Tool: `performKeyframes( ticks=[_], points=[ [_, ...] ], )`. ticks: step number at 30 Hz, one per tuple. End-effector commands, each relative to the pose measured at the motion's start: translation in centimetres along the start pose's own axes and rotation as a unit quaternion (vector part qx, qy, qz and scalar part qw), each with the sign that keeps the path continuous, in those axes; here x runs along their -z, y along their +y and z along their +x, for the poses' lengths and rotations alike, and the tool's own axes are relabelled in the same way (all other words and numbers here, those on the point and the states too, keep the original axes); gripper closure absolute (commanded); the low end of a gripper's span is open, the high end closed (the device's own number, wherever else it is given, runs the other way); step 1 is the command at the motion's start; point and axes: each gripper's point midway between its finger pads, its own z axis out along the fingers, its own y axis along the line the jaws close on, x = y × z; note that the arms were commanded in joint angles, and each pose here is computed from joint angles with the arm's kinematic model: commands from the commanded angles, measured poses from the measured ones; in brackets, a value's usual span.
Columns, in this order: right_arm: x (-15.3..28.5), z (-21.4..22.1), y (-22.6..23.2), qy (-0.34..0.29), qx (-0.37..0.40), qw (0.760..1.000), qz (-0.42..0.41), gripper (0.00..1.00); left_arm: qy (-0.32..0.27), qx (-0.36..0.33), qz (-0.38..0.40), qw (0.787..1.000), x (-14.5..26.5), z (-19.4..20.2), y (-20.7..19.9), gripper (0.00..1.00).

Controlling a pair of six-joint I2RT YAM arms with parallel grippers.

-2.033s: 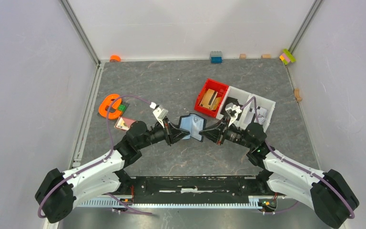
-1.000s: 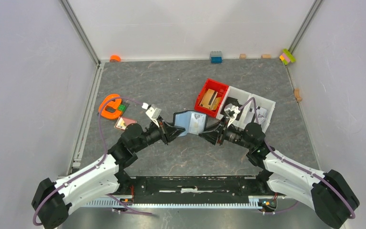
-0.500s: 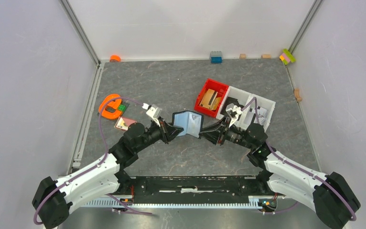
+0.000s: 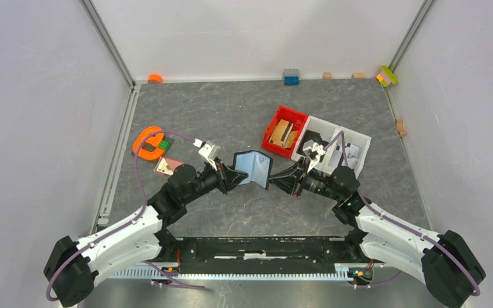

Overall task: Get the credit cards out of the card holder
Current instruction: Remove the credit card from the card holder.

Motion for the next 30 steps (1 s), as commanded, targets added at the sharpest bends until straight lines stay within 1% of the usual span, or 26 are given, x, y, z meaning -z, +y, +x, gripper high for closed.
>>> performKeyframes(
  ticks=[1, 8, 10, 12, 14, 16, 21, 26, 28, 29, 30],
  points=[
    [-0.5, -1.1, 0.1, -0.012, 0.021, 1.0, -0.002, 0.81, -0.033, 0.0, 0.052, 0.998, -0.3, -2.6, -2.5, 0.98],
    [-0.6, -0.8, -1.1, -0.002, 0.02, 0.999, 0.03, 0.81, -0.025, -0.005, 0.088, 0.996, -0.3, -2.4, -3.7, 0.98],
    [-0.6, -0.8, -0.7, -0.004, 0.021, 1.0, 0.02, 0.81, -0.025, -0.005, 0.087, 0.996, -0.4, -2.4, -3.7, 0.98],
    [-0.6, -1.2, 0.4, -0.015, 0.025, 1.0, -0.007, 0.82, -0.022, -0.004, 0.083, 0.996, -0.5, -2.2, -3.5, 0.98],
    [-0.5, -1.3, 1.0, -0.02, 0.028, 0.999, -0.021, 0.86, -0.018, -0.003, 0.08, 0.997, -0.7, -2.1, -3.4, 0.98],
    [-0.5, -1.4, 1.3, -0.022, 0.032, 0.999, -0.025, 0.87, -0.012, -0.002, 0.082, 0.997, -0.8, -1.9, -3.4, 0.98],
    [-0.5, -1.4, 1.9, -0.023, 0.033, 0.998, -0.04, 0.86, -0.004, 0.001, 0.091, 0.996, -1.0, -1.7, -3.7, 0.98],
    [-0.6, -1.2, 1.6, -0.019, 0.032, 0.999, -0.033, 0.87, -0.003, 0.001, 0.098, 0.995, -1.0, -1.7, -3.9, 0.98],
    [-0.7, -1.1, 1.0, -0.015, 0.032, 0.999, -0.018, 0.87, -0.003, 0.001, 0.1, 0.995, -1.0, -1.7, -4.1, 0.98],
    [-0.8, -1.0, 0.5, -0.011, 0.031, 0.999, -0.006, 0.85, -0.003, 0.001, 0.101, 0.995, -1.0, -1.6, -4.0, 0.98],
    [-0.9, -0.8, 0.0, -0.004, 0.03, 1.0, 0.008, 0.82, -0.003, 0.001, 0.101, 0.995, -0.9, -1.7, -4.1, 0.98]
  ],
)
